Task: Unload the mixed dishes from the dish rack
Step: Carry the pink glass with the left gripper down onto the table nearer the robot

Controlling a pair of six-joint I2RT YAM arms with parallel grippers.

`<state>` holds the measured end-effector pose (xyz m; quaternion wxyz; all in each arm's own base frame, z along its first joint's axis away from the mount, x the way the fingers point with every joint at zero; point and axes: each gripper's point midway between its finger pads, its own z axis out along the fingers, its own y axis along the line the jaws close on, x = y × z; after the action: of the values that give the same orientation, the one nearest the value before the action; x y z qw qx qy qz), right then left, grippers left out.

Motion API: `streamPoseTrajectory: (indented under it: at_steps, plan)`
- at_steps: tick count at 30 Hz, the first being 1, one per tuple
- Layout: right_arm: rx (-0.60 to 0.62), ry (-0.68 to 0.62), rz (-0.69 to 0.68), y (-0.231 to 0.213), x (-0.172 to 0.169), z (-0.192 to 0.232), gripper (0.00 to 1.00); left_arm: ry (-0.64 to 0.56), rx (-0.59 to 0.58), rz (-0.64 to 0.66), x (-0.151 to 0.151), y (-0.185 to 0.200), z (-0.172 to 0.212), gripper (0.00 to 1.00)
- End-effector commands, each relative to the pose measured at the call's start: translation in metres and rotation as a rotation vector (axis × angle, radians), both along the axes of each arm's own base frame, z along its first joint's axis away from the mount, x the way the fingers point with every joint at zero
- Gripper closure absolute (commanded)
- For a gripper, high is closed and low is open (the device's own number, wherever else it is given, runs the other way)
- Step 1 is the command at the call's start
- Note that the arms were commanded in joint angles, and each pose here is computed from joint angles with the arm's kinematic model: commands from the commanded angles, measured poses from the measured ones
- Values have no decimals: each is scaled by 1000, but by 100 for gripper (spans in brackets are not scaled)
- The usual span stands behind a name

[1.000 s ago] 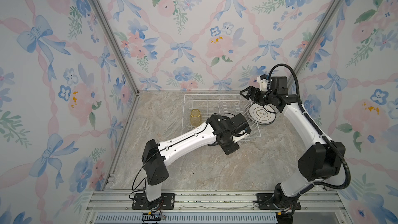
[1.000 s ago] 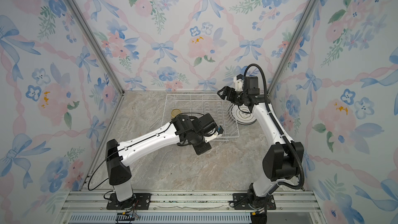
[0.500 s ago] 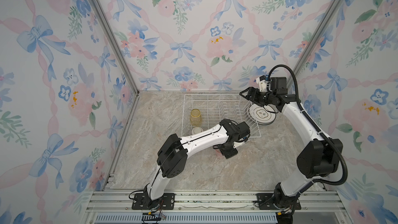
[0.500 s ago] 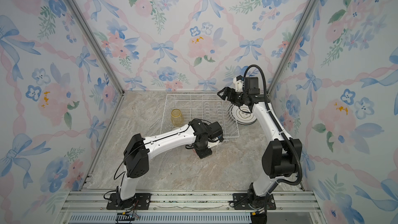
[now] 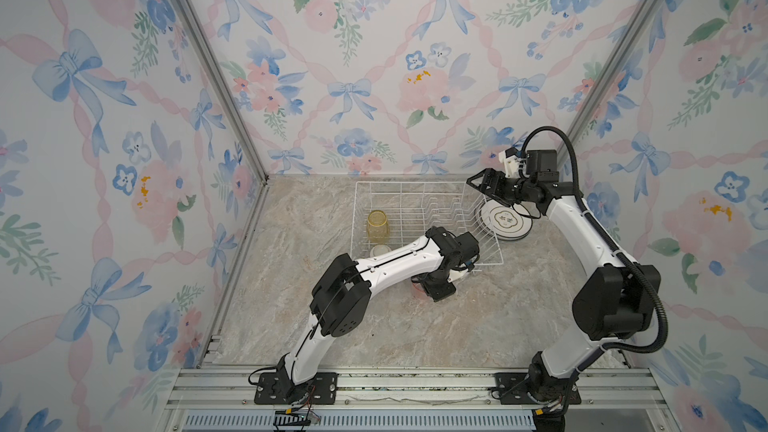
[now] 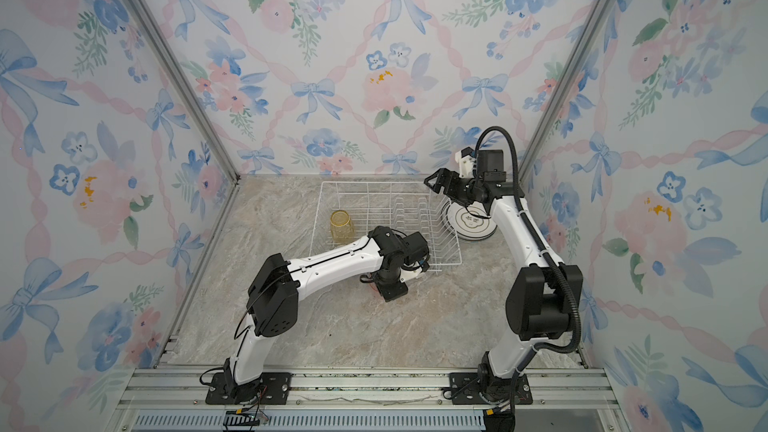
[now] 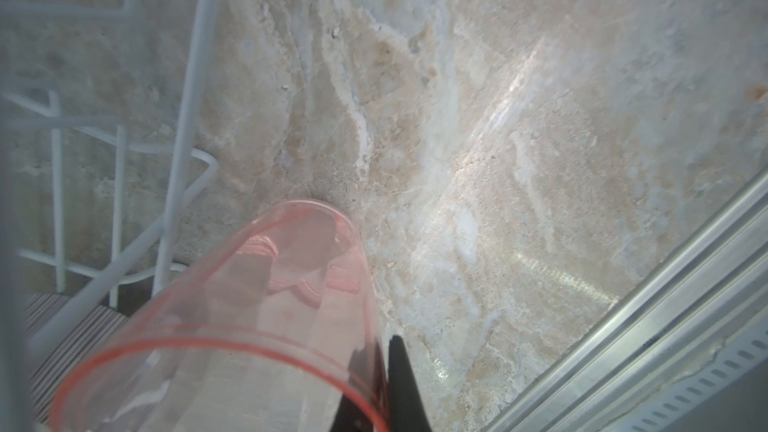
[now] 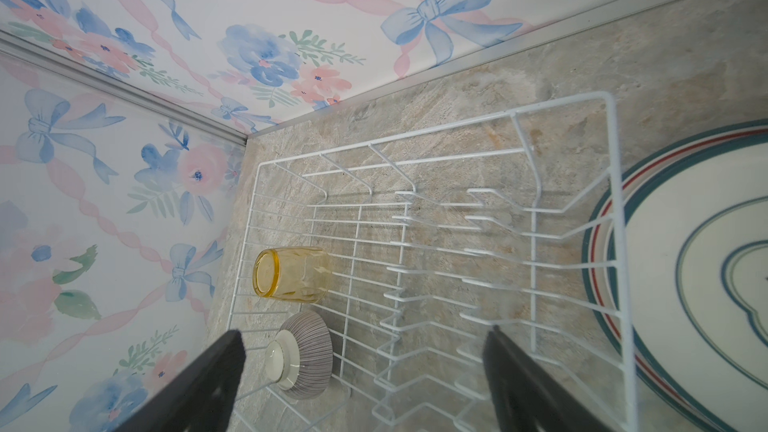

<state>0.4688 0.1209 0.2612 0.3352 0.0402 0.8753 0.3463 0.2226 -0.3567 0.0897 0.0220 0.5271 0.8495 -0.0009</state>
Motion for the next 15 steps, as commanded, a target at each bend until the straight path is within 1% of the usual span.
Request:
streamPoseTrajectory:
  at_steps: [1,9,13,15]
  plan:
    - [13,19,10,-1,2,-11,8,16,12,-17,1,0,-7,100]
    - [12,30,9,-1,2,-16,8,25,0,-9,-1,-1,-4,100]
    - [10,32,9,-1,1,-17,8,44,-6,-9,-4,-2,-6,87]
    - [8,30,9,-2,1,-15,8,47,-10,-8,-5,-2,-6,83]
